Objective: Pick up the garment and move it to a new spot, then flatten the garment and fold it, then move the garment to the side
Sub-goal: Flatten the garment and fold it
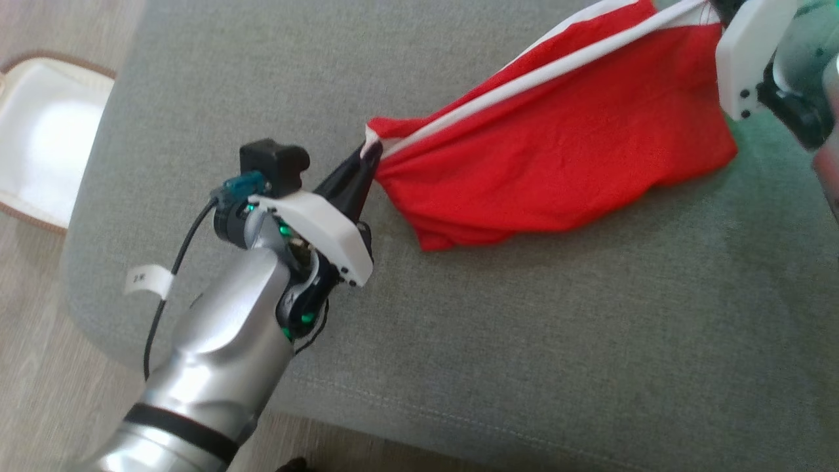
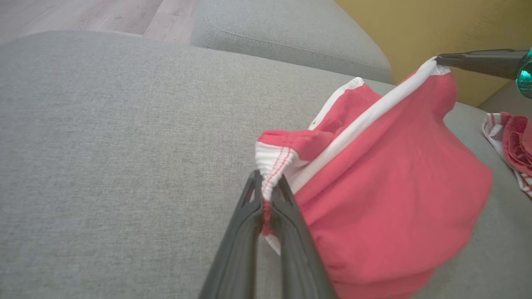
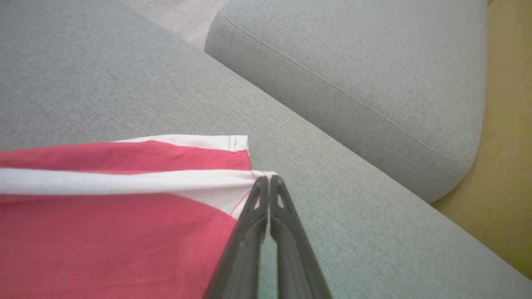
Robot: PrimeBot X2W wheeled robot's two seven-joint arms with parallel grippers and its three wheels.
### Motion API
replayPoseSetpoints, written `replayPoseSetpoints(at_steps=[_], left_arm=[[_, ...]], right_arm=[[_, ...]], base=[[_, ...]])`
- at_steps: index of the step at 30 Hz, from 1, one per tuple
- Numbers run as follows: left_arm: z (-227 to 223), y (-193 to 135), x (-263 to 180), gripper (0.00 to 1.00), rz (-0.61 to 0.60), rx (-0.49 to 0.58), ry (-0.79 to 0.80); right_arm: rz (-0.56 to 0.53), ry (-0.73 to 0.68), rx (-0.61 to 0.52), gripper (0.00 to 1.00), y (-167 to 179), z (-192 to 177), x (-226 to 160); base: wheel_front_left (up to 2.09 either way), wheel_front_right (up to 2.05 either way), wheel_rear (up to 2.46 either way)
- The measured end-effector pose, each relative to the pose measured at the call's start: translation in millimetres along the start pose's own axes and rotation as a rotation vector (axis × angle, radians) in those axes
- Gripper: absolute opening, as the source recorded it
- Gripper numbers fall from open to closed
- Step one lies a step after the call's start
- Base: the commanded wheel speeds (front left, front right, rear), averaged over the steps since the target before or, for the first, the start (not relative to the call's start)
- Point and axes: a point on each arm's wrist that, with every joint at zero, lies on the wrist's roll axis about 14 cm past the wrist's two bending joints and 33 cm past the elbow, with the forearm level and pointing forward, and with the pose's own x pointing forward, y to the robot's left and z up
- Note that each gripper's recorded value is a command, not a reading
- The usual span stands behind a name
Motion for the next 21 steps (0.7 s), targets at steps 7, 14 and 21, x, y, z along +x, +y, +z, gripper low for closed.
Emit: replayPoseSetpoints(at_steps=[7, 14, 21], left_arm=[[-3.3, 10.0, 16.8, 0.00, 0.016, 0.009, -0.004], [-9.7, 18.2, 25.2, 0.00, 0.031, 0.011, 0.007], [-12.4, 22.7, 31.4, 1.00, 0.045, 0.016, 0.014]], right_arm=[[-0.001, -0.028, -0.006, 0.00, -4.2, 5.0, 25.4], [0.001, -0.064, -0.011, 0.00, -3.2, 13.0, 42.0], [-0.020, -0.136, -0.026, 1.00, -9.1, 16.7, 42.8]], base=[[0.00, 0.00, 0.00], [0.00, 0.00, 0.00], [0.00, 0.00, 0.00]])
